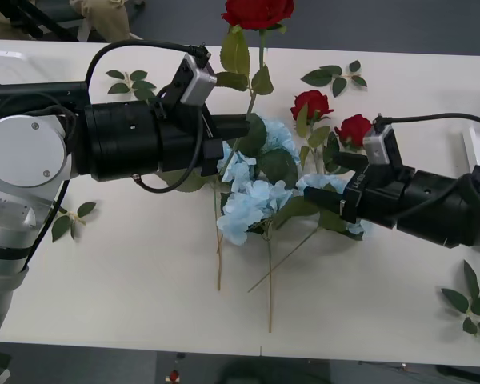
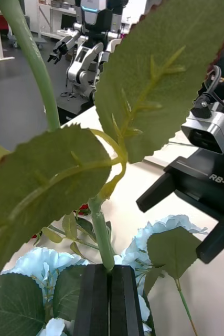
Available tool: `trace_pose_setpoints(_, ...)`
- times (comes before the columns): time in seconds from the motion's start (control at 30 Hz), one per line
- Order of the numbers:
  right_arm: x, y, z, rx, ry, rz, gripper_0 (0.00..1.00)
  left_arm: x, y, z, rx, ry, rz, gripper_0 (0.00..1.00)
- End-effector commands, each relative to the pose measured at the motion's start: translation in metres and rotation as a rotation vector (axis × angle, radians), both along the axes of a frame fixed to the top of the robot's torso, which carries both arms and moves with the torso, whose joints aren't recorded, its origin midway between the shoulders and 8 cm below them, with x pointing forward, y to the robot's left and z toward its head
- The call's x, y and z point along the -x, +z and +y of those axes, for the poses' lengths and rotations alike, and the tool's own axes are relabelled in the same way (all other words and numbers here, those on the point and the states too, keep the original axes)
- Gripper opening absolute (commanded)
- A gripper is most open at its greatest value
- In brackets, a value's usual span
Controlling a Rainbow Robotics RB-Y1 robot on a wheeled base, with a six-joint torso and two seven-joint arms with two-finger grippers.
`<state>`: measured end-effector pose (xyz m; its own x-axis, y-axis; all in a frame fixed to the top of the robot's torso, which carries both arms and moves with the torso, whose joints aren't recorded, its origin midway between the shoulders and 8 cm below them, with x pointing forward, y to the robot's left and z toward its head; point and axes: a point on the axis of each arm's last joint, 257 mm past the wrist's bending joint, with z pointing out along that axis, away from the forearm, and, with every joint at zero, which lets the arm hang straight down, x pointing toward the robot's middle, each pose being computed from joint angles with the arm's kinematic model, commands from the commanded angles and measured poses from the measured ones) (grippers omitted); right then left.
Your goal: Put the red flowers into the right box and the blue flowers into the left box
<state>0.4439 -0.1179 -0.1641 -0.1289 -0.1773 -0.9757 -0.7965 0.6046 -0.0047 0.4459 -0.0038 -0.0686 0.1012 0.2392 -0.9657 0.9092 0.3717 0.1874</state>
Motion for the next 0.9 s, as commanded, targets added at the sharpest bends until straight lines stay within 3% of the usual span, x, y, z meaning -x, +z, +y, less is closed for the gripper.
trace_pose_setpoints(0.03,0.009,-0.001,0.01,0.024,0.03,-0.06,0.98,0.003,0.018,-0.01,-0.022,-0.036,-0.111,0.0)
trace_pose_setpoints(0.37,0.012,0.0,0.044,-0.043,0.037,-0.088,0.98,0.003,0.018,-0.01,-0.022,-0.036,-0.111,0.0)
trace_pose_setpoints(0.9,-0.011,0.012,0.1,-0.111,0.042,-0.131,0.98,0.003,0.018,-0.01,-0.022,-0.036,-0.111,0.0)
